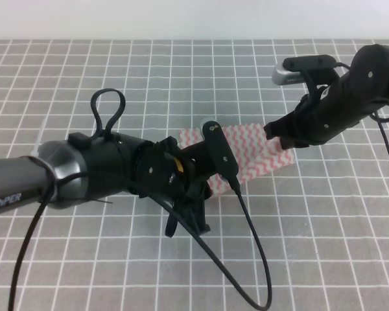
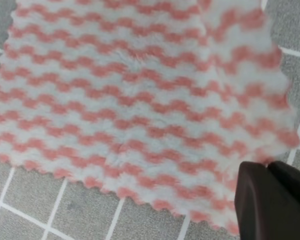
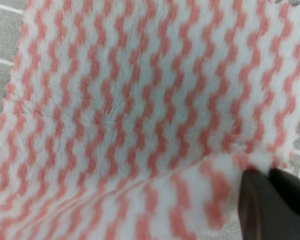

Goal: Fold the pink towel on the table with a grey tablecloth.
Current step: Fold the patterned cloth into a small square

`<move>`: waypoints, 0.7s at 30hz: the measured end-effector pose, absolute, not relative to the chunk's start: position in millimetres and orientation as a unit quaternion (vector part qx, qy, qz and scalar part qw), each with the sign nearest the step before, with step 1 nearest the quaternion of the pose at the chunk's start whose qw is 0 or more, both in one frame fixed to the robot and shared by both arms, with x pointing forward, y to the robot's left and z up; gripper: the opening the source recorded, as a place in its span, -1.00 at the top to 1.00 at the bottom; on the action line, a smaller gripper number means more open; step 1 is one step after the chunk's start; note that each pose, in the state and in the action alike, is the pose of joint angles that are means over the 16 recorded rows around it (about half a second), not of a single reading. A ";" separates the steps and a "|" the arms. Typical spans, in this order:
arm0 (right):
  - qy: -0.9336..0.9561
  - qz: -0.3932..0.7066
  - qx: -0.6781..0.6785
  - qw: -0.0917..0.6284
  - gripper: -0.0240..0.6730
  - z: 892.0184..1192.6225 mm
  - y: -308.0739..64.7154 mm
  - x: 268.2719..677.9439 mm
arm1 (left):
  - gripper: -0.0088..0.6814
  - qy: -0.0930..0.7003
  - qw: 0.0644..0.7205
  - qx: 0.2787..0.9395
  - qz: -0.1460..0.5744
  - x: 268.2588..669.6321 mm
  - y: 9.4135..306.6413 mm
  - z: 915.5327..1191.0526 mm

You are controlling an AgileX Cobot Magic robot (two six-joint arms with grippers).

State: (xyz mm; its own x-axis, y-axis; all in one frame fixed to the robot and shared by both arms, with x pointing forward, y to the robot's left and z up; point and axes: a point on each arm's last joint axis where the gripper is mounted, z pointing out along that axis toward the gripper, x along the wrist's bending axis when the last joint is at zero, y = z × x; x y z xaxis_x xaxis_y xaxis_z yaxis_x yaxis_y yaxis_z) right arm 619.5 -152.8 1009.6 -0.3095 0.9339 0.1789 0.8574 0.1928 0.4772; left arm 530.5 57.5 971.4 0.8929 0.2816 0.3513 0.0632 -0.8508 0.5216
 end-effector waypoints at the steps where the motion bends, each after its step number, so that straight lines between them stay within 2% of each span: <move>1: 0.769 0.253 0.582 0.076 0.98 1009.6 -152.9 619.6 | 0.97 0.091 0.258 0.938 0.214 530.7 57.5 971.6; 10: 0.772 0.251 0.579 0.083 0.98 1009.2 -153.7 620.3 | 0.98 0.095 0.260 0.935 0.221 533.5 57.5 973.0; 21: 0.776 0.245 0.575 0.090 0.98 1008.4 -155.2 620.8 | 0.98 0.132 0.275 0.924 0.232 547.1 59.8 987.7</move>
